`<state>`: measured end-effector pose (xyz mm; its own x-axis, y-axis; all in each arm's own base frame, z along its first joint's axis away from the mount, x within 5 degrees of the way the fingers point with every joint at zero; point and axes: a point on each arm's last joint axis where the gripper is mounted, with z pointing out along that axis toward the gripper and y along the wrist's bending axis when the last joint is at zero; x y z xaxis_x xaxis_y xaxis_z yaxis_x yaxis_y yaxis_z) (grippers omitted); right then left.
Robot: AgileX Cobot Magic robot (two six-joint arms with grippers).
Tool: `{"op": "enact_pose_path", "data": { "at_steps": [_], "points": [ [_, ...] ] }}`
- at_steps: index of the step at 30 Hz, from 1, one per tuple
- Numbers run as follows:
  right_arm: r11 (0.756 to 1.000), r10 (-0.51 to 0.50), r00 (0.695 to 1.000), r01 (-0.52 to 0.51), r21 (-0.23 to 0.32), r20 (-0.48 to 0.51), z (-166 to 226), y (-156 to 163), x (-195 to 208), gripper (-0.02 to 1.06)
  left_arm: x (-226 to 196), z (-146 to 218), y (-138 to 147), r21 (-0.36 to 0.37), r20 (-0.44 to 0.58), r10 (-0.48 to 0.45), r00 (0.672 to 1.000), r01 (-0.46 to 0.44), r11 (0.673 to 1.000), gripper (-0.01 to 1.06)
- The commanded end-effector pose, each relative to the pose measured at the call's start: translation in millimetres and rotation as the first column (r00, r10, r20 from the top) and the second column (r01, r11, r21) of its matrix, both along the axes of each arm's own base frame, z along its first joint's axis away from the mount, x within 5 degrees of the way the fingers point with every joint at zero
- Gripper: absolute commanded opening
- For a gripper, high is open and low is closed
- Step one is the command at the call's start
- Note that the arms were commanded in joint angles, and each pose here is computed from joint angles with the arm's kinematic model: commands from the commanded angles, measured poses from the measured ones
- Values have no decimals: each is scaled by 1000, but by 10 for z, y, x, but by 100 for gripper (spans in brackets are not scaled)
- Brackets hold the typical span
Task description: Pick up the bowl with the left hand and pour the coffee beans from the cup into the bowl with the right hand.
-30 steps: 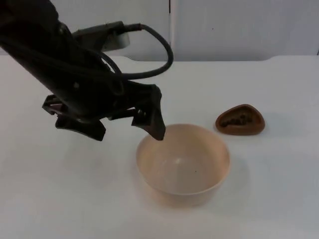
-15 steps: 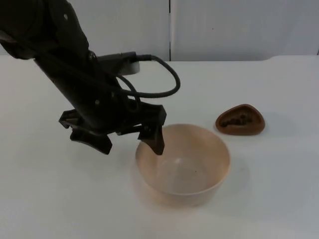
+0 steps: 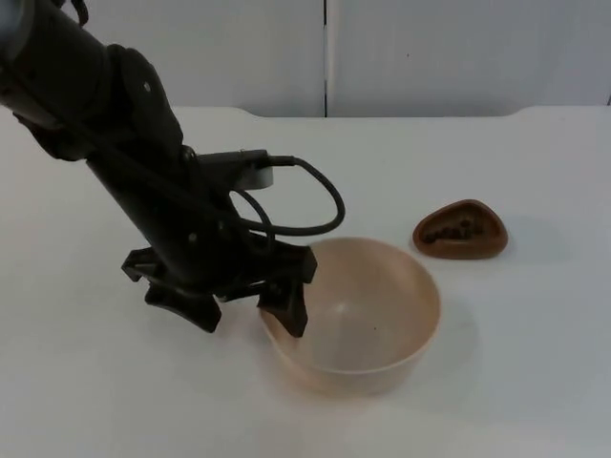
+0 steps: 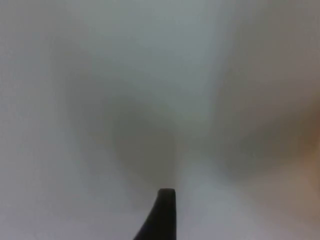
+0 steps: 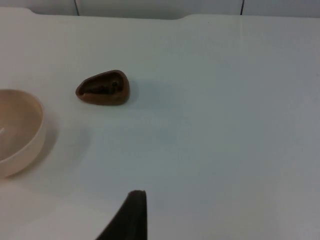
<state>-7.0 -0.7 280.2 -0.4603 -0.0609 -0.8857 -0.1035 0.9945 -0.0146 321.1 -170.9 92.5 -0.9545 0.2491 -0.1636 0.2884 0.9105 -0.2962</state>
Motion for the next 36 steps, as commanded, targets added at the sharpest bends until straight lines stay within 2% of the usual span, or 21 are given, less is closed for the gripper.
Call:
{"op": "enact_pose_path", "data": {
  "at_steps": [1,6,8,9,10,11,12,15,16,17,19,24,36],
  "points": [
    [1000,-2,1000,2,-2,7,2,0,-6,105,26,27,-7,-18,14,13,1000,-12,1000,80],
    [1000,-2,1000,2,-2,7,2,0,-6,105,29,32,-20,-35,10,30,999,-29,999,70],
    [1000,-2,1000,2,-2,7,2,0,-6,105,31,34,-24,-41,9,38,999,-38,998,56],
    [1000,-2,1000,2,-2,7,2,0,-6,105,33,35,-25,-42,11,40,999,-40,998,52],
    [1000,-2,1000,2,-2,7,2,0,-6,105,37,36,-27,-45,13,46,999,-46,998,41],
    [1000,-2,1000,2,-2,7,2,0,-6,105,37,36,-28,-47,13,48,999,-48,998,35],
    [1000,-2,1000,2,-2,7,2,0,-6,105,37,36,-28,-47,13,48,999,-48,998,35],
    [1000,-2,1000,2,-2,7,2,0,-6,105,39,38,-32,-52,12,56,998,-56,997,15],
    [1000,-2,1000,2,-2,7,2,0,-6,105,40,39,-34,-56,10,61,998,-60,997,10],
    [1000,-2,1000,2,-2,7,2,0,-6,105,40,39,-34,-56,10,61,998,-60,997,10],
    [1000,-2,1000,2,-2,7,2,0,-6,105,40,42,-41,-64,5,72,997,-72,995,0],
    [1000,-2,1000,2,-2,7,2,0,-6,105,41,90,-43,-72,13,75,997,-74,995,0],
    [1000,-2,1000,2,-2,7,2,0,-6,105,26,582,-41,-133,116,82,990,-66,989,0]
  ]
}}
